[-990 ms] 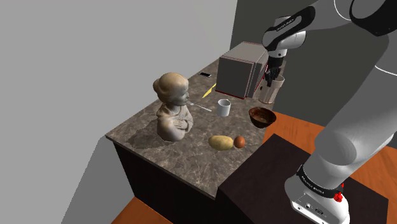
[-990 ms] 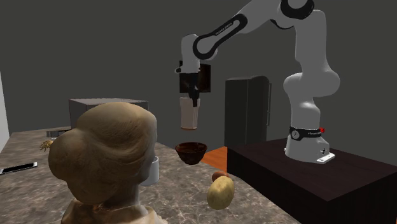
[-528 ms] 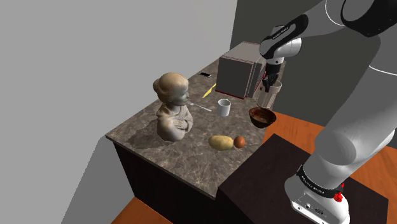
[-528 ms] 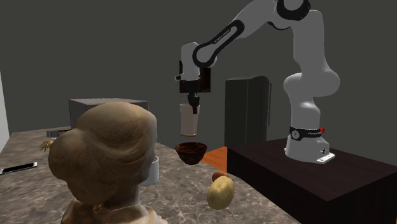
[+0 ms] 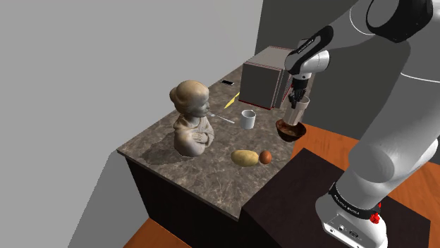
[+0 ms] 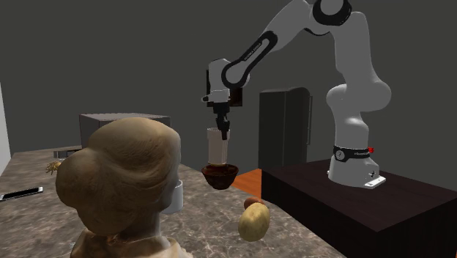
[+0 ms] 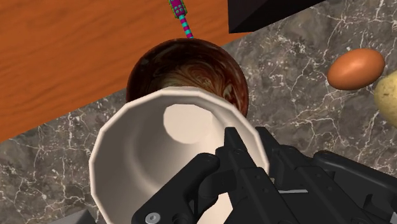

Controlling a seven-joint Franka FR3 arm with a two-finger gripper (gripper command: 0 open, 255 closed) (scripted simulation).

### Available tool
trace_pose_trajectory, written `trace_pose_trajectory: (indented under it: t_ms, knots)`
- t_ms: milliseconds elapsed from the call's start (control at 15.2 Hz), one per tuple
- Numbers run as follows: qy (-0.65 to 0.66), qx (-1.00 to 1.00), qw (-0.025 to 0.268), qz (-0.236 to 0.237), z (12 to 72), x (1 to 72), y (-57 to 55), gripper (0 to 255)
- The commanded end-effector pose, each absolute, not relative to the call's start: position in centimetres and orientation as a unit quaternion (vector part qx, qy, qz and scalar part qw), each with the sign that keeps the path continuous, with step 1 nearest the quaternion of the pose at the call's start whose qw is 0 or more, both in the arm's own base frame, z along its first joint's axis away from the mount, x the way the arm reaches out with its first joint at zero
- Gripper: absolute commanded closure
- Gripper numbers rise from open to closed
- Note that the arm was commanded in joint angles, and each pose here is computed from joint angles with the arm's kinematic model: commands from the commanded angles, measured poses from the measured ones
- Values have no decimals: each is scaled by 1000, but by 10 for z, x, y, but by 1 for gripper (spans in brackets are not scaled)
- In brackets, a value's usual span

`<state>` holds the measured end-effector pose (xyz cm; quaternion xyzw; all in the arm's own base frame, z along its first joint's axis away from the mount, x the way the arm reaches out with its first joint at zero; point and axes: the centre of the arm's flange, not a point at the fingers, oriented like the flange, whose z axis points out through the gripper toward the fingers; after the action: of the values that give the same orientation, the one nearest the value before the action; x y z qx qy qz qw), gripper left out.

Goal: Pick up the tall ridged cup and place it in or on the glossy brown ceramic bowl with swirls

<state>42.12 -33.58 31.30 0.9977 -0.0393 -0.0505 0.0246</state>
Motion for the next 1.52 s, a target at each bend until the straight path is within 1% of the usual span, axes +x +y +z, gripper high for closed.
trace_pose_trajectory:
  t_ms: [0,198,660,726,1056,1320,1452]
  knots:
    - [-39,998,25,-50,302,421,-336,255]
    - [-39,998,25,-50,288,421,-336,255]
    - [-39,998,25,-50,288,421,-336,255]
    - [-39,998,25,-50,288,421,-336,0]
    - [-39,998,25,-50,288,421,-336,0]
    - [-39,998,25,-50,337,426,-334,0]
    - [-39,998,25,-50,337,426,-334,0]
